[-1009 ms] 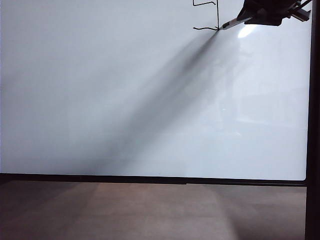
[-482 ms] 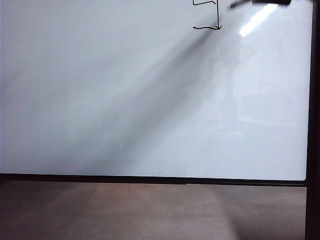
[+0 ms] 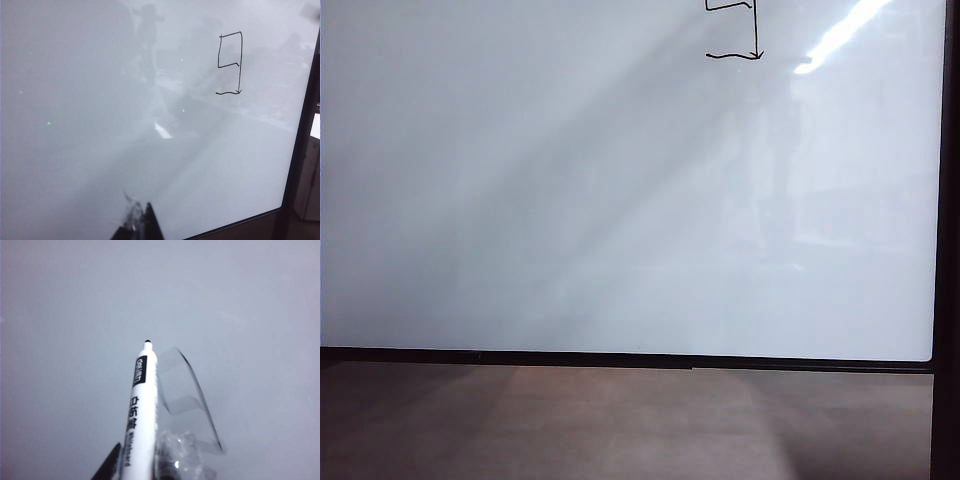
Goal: Reach to the right to find the marker pen, pick it up, and write the number 9 on the whiteboard.
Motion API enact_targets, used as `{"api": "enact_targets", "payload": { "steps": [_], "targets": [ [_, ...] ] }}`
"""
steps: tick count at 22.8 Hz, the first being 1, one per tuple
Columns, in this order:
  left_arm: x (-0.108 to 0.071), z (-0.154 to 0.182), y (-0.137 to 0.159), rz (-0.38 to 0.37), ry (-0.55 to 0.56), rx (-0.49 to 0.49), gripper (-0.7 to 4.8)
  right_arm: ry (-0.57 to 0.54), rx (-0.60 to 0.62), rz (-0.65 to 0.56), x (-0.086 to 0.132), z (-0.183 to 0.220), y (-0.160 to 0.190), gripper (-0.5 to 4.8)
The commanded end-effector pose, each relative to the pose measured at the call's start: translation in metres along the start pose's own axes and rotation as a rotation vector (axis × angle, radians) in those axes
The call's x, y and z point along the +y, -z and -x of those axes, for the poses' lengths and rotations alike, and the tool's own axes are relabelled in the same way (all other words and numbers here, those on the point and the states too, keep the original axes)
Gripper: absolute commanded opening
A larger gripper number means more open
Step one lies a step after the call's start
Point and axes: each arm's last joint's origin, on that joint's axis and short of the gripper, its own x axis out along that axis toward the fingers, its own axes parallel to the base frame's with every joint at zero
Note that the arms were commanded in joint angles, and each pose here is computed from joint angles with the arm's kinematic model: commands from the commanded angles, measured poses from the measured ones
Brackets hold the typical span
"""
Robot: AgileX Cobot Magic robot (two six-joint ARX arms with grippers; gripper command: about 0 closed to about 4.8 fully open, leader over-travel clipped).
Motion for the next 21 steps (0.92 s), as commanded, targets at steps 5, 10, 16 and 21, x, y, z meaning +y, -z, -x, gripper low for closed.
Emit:
{"api": "enact_targets", "payload": {
  "steps": [5, 10, 16, 21],
  "targets": [
    [0.000, 0.000, 0.004, 0.002, 0.002, 0.043, -0.05, 0.090, -0.211, 0.085, 0.016, 0.061, -0.053, -0.06],
    [0.000, 0.000, 0.004, 0.002, 0.005, 0.041, -0.05, 0.134, -0.224, 0.145, 0.020, 0.093, -0.065, -0.06],
    [0.000, 0.003, 0.007, 0.002, 0.001, 0.050, -0.05, 0.154, -0.206, 0.145, 0.021, 0.111, -0.068, -0.06],
    [0.000, 0.010, 0.011, 0.001, -0.004, 0.041, -0.05, 0.164, -0.167, 0.153, 0.021, 0.119, -0.066, -0.06]
  ]
}}
